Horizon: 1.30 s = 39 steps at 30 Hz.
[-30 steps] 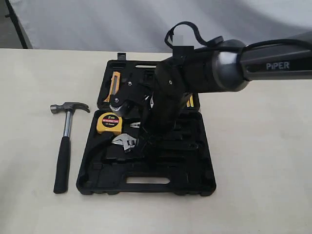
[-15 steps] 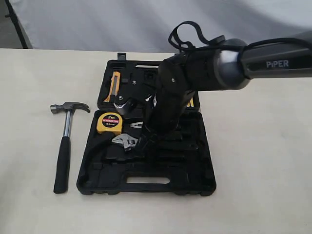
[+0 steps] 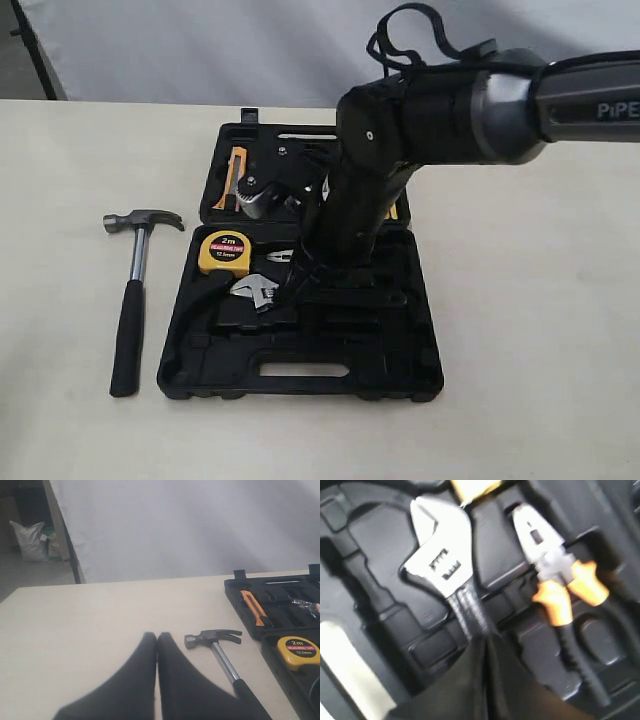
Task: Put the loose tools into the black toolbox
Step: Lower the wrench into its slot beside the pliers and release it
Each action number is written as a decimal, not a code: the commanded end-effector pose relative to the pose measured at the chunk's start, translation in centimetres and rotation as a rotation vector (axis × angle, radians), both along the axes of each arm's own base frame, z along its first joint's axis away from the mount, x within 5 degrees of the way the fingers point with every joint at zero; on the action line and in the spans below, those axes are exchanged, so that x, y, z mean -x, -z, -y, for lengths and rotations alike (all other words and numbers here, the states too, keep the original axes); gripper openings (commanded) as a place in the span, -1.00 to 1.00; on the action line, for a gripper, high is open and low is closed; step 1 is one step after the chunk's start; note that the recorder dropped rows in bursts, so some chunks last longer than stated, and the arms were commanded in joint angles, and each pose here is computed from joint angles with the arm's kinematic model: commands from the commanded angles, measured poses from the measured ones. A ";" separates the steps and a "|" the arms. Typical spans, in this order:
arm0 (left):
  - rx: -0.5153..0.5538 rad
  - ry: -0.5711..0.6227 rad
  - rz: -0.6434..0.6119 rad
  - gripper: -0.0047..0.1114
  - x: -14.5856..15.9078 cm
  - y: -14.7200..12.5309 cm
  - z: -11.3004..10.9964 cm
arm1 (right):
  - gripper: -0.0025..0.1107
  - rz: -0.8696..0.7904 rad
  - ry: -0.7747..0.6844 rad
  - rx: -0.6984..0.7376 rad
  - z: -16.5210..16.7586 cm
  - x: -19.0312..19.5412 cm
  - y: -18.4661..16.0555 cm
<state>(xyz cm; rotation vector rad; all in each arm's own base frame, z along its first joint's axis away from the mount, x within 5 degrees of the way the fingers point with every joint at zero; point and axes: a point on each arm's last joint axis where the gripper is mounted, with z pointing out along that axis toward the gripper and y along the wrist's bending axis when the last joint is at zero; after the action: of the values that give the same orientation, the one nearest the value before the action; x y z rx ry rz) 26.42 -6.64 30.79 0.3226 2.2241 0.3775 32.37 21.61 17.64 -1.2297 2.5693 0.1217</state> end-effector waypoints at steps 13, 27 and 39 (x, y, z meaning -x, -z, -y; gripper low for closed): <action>0.027 -0.001 0.005 -0.89 0.2 0.1 0.0 | -0.95 -0.037 0.018 0.056 0.6 -0.9 3.2; 0.027 -0.001 0.005 -0.89 0.2 0.1 0.0 | -0.95 -0.001 -0.004 0.073 0.7 -1.1 2.8; 0.027 -0.001 0.005 -0.89 0.2 0.1 0.0 | -0.95 -0.019 -0.002 0.080 0.7 -1.1 3.6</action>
<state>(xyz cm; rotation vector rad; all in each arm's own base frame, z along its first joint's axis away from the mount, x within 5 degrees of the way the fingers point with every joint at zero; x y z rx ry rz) 26.42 -6.64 30.79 0.3226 2.2241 0.3775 33.27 21.36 14.78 -1.2587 2.5928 0.0507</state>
